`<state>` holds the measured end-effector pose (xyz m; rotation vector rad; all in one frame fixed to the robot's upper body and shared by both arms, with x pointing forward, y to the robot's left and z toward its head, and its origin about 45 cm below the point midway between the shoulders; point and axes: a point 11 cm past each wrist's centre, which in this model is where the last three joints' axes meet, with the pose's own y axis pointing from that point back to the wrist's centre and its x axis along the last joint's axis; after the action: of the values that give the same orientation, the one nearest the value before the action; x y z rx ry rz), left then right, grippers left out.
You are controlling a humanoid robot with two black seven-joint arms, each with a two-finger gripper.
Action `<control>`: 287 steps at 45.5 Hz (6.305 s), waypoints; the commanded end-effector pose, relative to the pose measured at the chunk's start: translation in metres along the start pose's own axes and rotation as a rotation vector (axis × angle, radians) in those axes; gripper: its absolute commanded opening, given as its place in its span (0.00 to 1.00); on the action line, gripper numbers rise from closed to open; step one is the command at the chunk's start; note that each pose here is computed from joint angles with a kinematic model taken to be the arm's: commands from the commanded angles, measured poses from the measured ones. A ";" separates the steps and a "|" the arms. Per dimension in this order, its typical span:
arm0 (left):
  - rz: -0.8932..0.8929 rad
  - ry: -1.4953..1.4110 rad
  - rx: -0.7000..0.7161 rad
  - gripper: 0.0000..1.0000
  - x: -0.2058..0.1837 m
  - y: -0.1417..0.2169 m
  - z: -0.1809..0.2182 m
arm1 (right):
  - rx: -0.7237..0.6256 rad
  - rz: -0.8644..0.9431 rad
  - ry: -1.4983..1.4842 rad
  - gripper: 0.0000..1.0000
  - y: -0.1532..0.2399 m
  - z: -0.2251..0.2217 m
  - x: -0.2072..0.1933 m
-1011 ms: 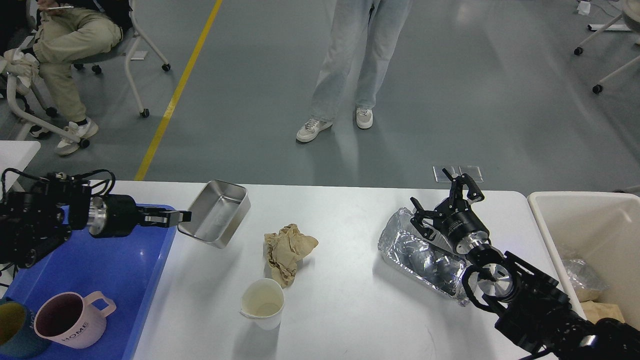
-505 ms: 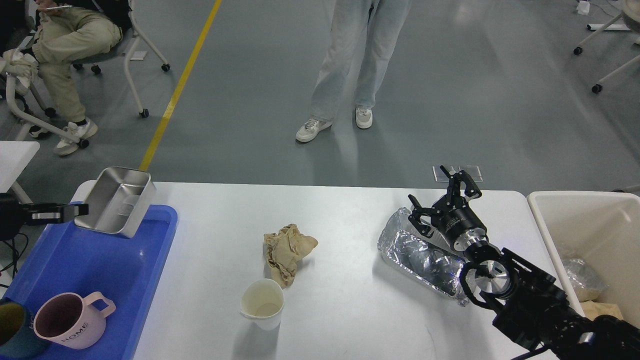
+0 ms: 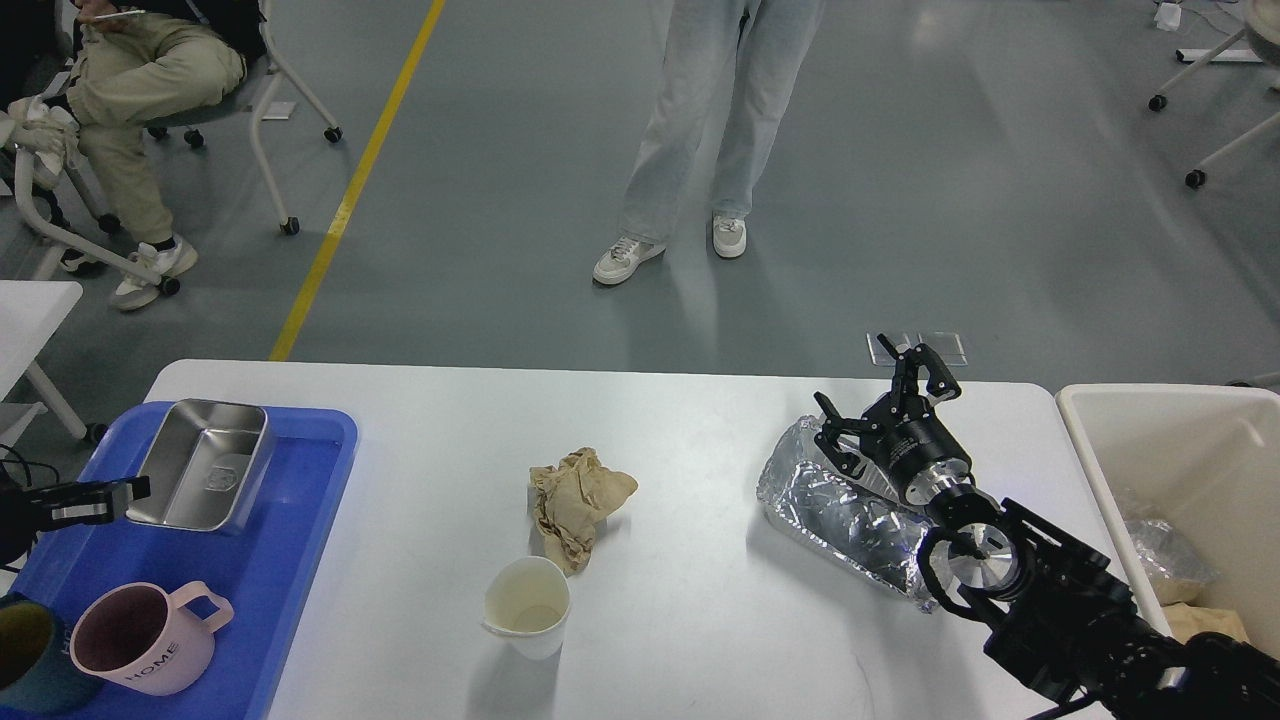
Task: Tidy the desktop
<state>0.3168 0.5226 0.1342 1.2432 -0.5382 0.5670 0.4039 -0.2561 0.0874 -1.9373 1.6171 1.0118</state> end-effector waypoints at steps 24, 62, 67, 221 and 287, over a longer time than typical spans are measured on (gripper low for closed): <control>0.004 -0.016 -0.041 0.07 0.000 -0.015 0.012 | -0.020 0.004 0.016 1.00 0.003 0.004 0.003; -0.022 -0.010 0.046 0.09 -0.027 -0.055 0.022 | -0.018 0.007 0.020 1.00 0.004 0.002 0.005; -0.020 -0.009 0.046 0.13 -0.026 -0.054 0.022 | -0.018 0.006 0.020 1.00 0.004 0.002 0.005; 0.580 1.628 -1.111 0.96 0.218 -0.034 0.152 | -0.015 0.006 0.103 1.00 -0.009 -0.019 -0.003; 0.658 2.327 -0.835 0.97 0.103 -0.103 0.120 | -0.117 -0.060 0.777 1.00 0.008 -0.131 0.007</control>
<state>0.4542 0.3920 0.1562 -0.8347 0.8587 1.5904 0.4402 -0.3510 0.1692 -2.4011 1.8806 0.4240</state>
